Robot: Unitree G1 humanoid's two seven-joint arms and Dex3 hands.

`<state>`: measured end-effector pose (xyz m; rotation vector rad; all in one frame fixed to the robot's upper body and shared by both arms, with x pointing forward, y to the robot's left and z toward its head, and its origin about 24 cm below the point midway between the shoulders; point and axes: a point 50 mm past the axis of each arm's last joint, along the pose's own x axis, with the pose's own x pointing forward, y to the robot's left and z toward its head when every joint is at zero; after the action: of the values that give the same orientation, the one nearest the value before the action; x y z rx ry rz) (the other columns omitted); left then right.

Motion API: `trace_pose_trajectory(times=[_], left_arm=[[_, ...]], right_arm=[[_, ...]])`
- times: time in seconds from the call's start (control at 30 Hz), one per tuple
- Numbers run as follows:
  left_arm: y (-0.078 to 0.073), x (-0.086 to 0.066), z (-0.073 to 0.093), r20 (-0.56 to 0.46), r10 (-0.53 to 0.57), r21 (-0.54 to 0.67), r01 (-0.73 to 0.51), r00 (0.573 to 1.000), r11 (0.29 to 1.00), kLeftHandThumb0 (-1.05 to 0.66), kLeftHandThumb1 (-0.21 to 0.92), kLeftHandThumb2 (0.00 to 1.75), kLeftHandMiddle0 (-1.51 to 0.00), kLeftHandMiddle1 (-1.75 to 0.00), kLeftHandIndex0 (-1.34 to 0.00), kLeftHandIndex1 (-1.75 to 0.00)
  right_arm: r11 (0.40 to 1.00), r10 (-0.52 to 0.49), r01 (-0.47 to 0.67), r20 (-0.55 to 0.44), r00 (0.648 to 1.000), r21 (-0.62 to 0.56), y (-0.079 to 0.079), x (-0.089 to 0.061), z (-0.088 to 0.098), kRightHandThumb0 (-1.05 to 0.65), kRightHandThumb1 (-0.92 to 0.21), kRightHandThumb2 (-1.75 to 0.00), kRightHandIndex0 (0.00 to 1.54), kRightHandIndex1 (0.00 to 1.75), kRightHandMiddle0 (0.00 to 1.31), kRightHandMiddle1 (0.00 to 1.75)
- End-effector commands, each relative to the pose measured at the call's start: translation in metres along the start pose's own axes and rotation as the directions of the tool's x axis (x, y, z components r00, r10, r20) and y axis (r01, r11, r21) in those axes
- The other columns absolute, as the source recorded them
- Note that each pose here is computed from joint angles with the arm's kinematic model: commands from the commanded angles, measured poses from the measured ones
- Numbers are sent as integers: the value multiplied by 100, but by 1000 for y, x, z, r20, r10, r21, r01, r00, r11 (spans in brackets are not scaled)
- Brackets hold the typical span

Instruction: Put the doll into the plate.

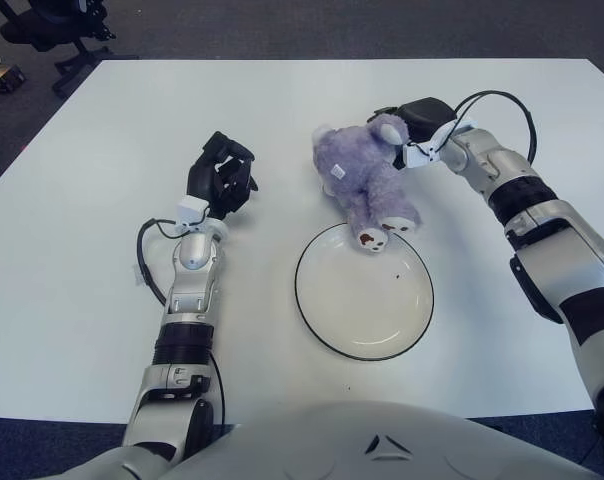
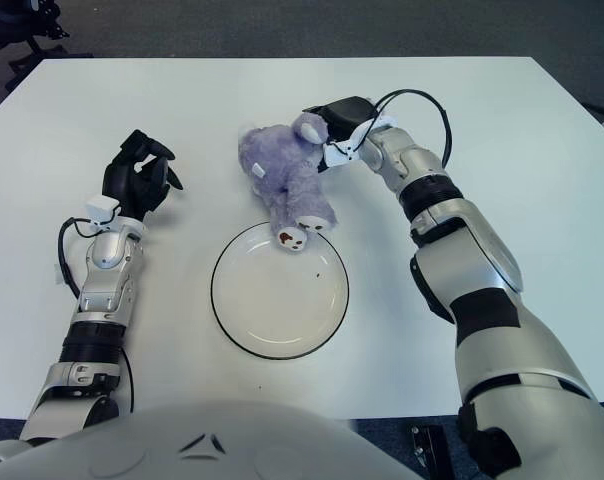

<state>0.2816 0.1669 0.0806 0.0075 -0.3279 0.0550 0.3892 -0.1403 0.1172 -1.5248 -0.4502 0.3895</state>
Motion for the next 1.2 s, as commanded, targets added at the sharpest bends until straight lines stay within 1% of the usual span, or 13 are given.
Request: trace_pose_trajectory(times=[0.0,0.03,0.07,0.1,0.2,0.3,0.4,0.6,0.7,0.83,1.03,1.1,1.17], left_arm=[[-1,-17,-19,-86,21,-17,-23,996,1000,-26,92,44,-90,-175,-55,-175],[-1,-17,-19,-86,21,-17,-23,996,1000,-26,92,44,-90,-175,-55,-175],[-1,-17,-19,-86,21,-17,-23,996,1000,-26,92,44,-90,-175,-55,-175],[-1,-17,-19,-85,21,-17,-23,996,1000,-26,92,44,-90,-175,-55,-175],[-2,-18,-19,-85,22,-17,-23,996,1000,-26,92,44,-90,-175,-55,-175],[-2,-18,-19,-85,22,-17,-23,996,1000,-26,92,44,-90,-175,-55,-175],[-2,-18,-18,-84,22,-17,-23,996,1000,-26,92,44,-89,-175,-55,-175],[-2,-17,-18,-84,22,-17,-23,996,1000,-26,92,44,-89,-175,-55,-175],[-3,-17,-19,-85,22,-16,-23,996,1000,-26,92,44,-89,-175,-55,-175],[-3,-17,-19,-86,22,-16,-23,996,1000,-26,92,44,-89,-175,-55,-175],[-3,-17,-19,-86,22,-17,-23,996,1000,-26,92,44,-89,-175,-55,-175],[-4,-17,-19,-85,21,-17,-22,996,1000,-26,92,44,-89,-175,-55,-175],[-5,-17,-19,-85,20,-18,-22,996,1000,-26,92,44,-89,-175,-55,-175]], right_arm=[[996,86,-86,5,996,-34,25,-11,0,-1,-82,-45,36,153,49,138],[996,81,-81,5,997,-40,25,-11,0,-1,-79,-51,35,155,48,141],[996,78,-78,6,997,-43,25,-11,0,-1,-69,-71,36,159,44,153],[997,71,-71,6,997,-38,25,-11,0,0,-63,-83,37,162,42,161],[998,57,-57,4,998,16,24,-13,-2,0,-49,-107,46,166,40,170],[994,52,-51,-7,999,98,21,-14,-6,0,-37,-124,53,171,41,173],[989,55,-53,-13,998,140,17,-14,-9,0,-30,-133,59,174,45,173],[986,60,-57,-12,998,153,16,-14,-10,0,-26,-138,61,175,48,172],[978,65,-60,-22,998,200,-4,-7,-16,0,-26,-139,62,175,48,172],[971,88,-81,-20,996,223,-21,-2,-20,0,-25,-140,62,175,47,173],[967,104,-97,-17,994,235,-25,-1,-21,0,-25,-140,62,175,47,174],[963,126,-119,-14,992,242,-45,3,-25,0,-27,-136,62,171,45,175],[961,136,-128,-12,991,246,-55,5,-27,0,-30,-131,63,166,43,175]])
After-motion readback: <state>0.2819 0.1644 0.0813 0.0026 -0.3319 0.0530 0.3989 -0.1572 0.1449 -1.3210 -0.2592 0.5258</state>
